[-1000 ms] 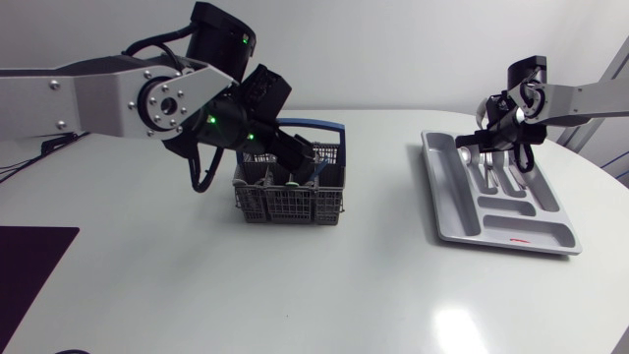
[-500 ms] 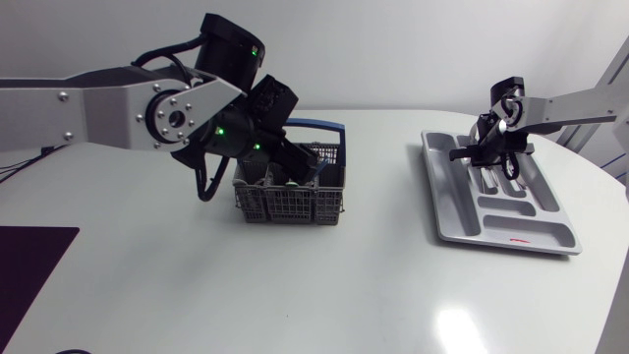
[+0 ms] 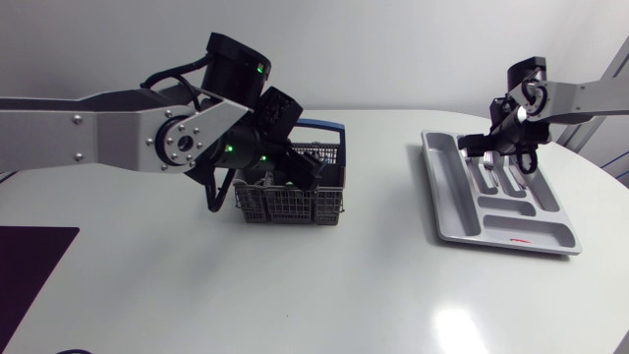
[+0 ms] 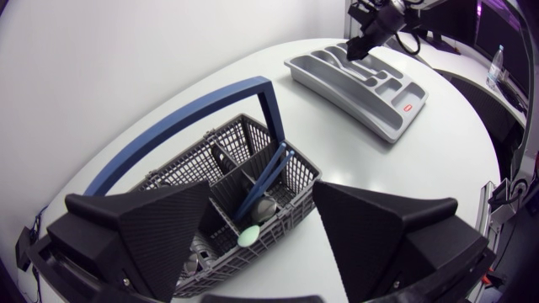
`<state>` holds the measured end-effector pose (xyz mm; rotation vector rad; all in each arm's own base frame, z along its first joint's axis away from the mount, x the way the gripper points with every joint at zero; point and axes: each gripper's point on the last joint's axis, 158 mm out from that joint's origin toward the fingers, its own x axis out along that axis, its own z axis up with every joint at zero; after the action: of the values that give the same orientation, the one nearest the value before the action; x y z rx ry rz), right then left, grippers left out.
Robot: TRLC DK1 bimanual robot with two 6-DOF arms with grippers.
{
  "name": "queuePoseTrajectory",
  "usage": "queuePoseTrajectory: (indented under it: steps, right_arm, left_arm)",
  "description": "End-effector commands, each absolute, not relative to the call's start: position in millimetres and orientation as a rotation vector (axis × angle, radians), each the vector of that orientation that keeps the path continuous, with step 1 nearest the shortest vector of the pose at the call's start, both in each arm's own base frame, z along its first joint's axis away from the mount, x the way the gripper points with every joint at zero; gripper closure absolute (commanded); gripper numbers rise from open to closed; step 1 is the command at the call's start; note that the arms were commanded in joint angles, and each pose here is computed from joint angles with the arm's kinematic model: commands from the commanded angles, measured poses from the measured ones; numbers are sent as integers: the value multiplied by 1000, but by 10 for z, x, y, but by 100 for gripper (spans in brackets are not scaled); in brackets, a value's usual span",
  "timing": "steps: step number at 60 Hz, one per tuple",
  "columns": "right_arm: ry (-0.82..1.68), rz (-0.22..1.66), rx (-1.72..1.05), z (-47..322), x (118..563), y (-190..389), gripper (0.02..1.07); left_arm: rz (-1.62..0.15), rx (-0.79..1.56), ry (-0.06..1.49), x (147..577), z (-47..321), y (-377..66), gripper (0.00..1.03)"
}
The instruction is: Unload the cutlery basket into the drawer organizer.
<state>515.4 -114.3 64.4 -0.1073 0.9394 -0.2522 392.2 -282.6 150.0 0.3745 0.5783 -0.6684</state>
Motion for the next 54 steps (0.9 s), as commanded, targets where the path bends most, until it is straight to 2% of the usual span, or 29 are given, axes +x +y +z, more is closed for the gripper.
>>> queuePoseTrajectory:
  steps: [1,18,33,45,54]
  right_arm:
    - [903,-220,-99,835,4992,-938,19]
    - [897,-45,-120,871,4415,-438,18]
    - [874,73,-154,877,3943,-82,18]
    - [876,120,-183,807,3677,90,18]
    - [871,141,-191,796,3572,168,18]
  left_arm:
    - [-671,401,568,3922,1429,-2850,17]
    - [-705,459,404,3938,1441,-3015,18]
    - [-713,529,316,3962,1252,-2999,19]
    - [-656,625,269,4068,1013,-2951,21]
    - [-635,622,248,4156,981,-2967,21]
